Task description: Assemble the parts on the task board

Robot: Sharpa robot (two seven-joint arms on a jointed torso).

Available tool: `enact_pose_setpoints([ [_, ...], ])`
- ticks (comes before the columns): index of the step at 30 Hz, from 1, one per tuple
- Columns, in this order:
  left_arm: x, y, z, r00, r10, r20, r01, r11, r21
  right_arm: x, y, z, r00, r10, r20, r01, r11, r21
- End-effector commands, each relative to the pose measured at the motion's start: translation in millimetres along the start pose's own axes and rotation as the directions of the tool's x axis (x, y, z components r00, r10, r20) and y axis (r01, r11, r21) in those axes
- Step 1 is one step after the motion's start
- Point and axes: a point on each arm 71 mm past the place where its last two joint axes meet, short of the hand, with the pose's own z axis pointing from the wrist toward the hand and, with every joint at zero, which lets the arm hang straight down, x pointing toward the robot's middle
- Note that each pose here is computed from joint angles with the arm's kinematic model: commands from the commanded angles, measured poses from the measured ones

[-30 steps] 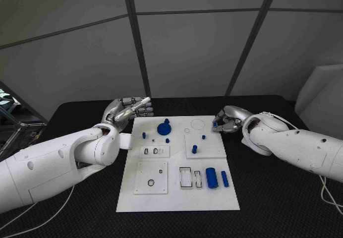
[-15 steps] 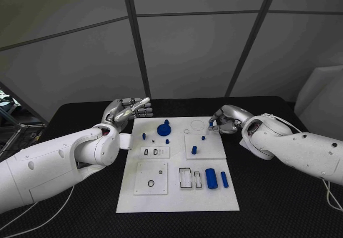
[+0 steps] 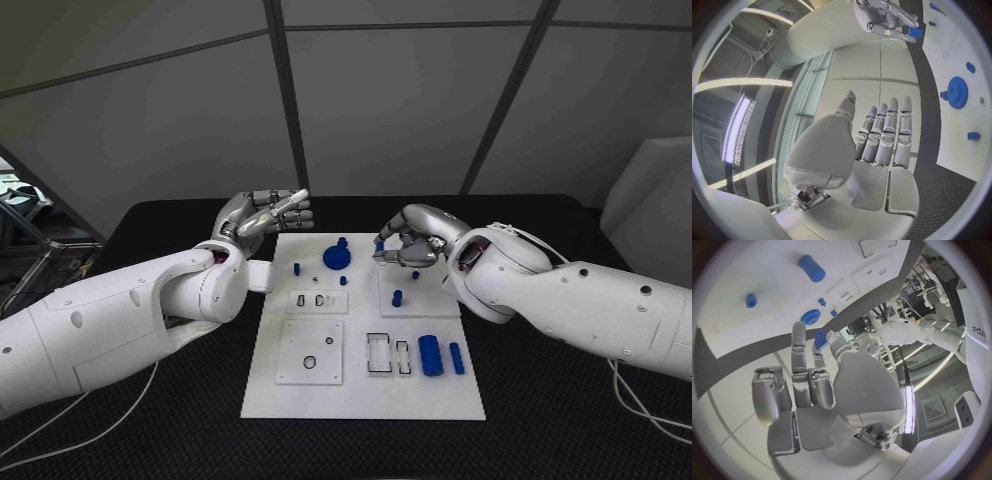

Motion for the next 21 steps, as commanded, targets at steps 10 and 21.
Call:
enact_pose_setpoints([
  [10, 6.4, -0.3, 1.5, 1.0, -0.005, -0.019, 0.005, 1.0, 0.0, 29.8, 40, 19.8, 0.994, -0.058, -0.096, 0.054, 0.998, -0.044],
  [21, 9.6, 0.3, 2.3, 1.0, -0.009, -0.026, 0.009, 1.0, -0.003, 57.8, 57, 24.7, 0.982, -0.117, -0.15, 0.107, 0.991, -0.074],
])
